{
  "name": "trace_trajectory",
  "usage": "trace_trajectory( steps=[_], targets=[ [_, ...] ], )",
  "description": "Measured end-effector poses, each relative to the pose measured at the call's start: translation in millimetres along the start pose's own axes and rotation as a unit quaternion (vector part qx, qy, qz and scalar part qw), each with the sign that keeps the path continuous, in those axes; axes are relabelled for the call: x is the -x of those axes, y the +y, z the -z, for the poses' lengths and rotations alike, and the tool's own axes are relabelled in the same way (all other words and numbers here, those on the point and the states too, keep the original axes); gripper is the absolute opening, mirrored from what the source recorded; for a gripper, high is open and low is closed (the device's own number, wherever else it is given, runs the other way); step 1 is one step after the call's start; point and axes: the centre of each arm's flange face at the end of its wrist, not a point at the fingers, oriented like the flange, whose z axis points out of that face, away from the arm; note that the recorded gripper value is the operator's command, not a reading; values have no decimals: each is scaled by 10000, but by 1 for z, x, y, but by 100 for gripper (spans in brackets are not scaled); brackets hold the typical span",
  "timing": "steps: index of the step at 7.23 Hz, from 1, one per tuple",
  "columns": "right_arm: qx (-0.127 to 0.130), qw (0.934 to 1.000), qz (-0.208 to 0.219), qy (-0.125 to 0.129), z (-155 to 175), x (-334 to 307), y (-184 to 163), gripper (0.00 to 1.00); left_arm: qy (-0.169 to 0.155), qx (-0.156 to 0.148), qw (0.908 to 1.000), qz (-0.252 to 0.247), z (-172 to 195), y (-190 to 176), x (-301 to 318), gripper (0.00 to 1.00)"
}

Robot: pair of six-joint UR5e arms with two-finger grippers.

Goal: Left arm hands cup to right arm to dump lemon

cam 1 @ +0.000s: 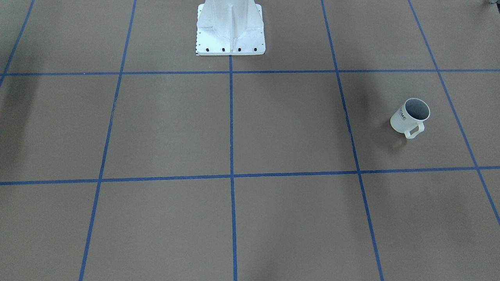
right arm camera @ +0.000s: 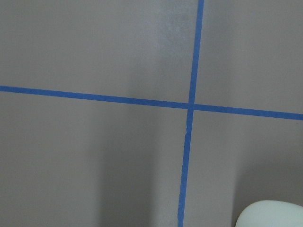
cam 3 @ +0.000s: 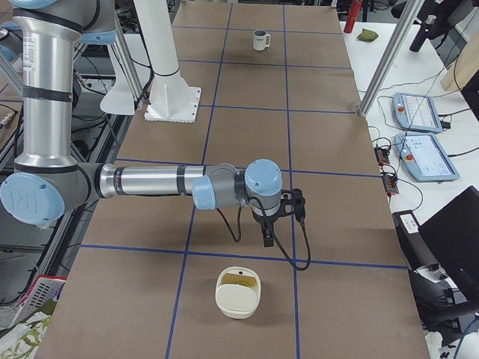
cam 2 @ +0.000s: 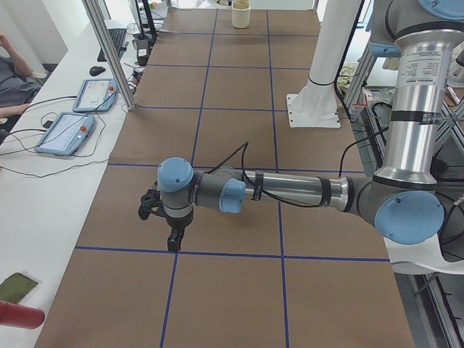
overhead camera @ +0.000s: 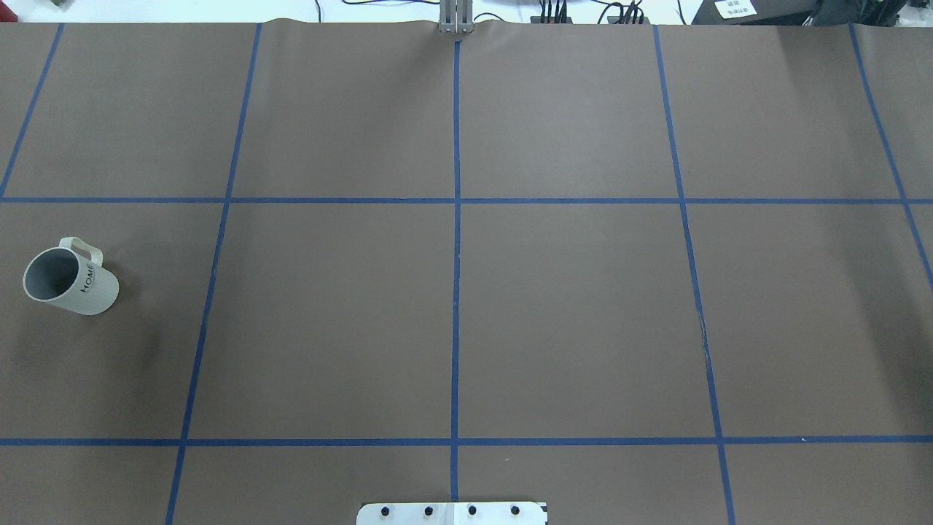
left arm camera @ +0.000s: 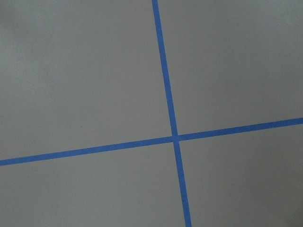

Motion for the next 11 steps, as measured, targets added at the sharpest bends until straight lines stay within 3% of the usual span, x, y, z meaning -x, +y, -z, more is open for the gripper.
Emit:
trace_trajectory(
  steps=[9,11],
  targets=[
    [30,10000,-29,-22,-5,-4,-6,100,-19,0,10000,4,0,3,0,100],
    [26,10000,-26,-25,-5,-4,-6,100,-14,-17,10000,5,4,19,-2,100]
  ],
)
